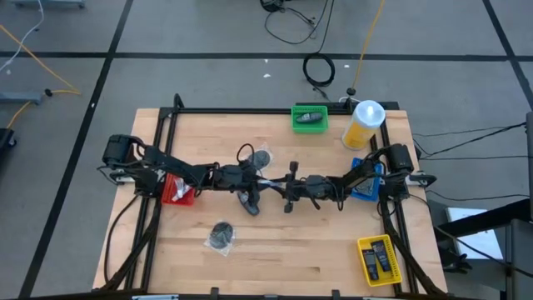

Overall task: Pick & Place Travel size toiletries
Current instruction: Put the white toothpaste into the red bin

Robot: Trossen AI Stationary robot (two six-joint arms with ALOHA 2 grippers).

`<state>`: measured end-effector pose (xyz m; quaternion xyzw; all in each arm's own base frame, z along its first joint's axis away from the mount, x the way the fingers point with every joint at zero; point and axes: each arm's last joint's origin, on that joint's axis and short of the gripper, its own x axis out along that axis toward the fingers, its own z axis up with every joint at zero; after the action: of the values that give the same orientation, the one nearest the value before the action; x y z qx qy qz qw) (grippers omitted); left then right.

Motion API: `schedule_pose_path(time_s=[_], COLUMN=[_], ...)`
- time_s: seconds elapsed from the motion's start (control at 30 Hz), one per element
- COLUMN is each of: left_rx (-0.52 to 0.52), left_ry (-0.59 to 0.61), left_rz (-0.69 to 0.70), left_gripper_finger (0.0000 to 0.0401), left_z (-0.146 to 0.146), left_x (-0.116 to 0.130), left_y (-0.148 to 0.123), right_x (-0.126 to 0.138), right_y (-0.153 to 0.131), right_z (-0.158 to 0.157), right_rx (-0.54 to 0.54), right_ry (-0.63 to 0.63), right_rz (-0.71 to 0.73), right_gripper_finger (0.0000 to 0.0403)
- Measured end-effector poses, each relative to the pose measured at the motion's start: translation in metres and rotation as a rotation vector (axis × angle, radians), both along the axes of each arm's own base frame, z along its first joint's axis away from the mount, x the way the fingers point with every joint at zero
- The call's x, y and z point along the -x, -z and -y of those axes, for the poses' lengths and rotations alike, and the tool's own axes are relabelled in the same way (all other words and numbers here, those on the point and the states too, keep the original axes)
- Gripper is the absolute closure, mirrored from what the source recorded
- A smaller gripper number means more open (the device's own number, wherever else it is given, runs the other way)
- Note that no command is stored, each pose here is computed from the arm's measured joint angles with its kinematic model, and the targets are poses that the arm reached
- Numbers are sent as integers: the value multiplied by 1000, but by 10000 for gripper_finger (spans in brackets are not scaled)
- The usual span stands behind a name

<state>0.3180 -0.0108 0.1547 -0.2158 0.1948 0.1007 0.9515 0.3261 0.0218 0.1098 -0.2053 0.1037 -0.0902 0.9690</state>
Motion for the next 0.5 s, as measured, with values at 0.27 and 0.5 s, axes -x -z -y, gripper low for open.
schedule_pose_path(time_s=[0.27, 0.5], left_rx=[-37, -5], left_ry=[18, -75], left_rz=[-149, -438], left_gripper_finger=[378, 369], left_z=[-2, -3], left_x=[18, 66], left_y=[-11, -50], right_x=[1, 1], right_y=[3, 4], right_z=[-4, -5], right_rx=[-48, -67], right_ry=[-7, -54], right_rz=[-19, -32], right_gripper_finger=[251, 196])
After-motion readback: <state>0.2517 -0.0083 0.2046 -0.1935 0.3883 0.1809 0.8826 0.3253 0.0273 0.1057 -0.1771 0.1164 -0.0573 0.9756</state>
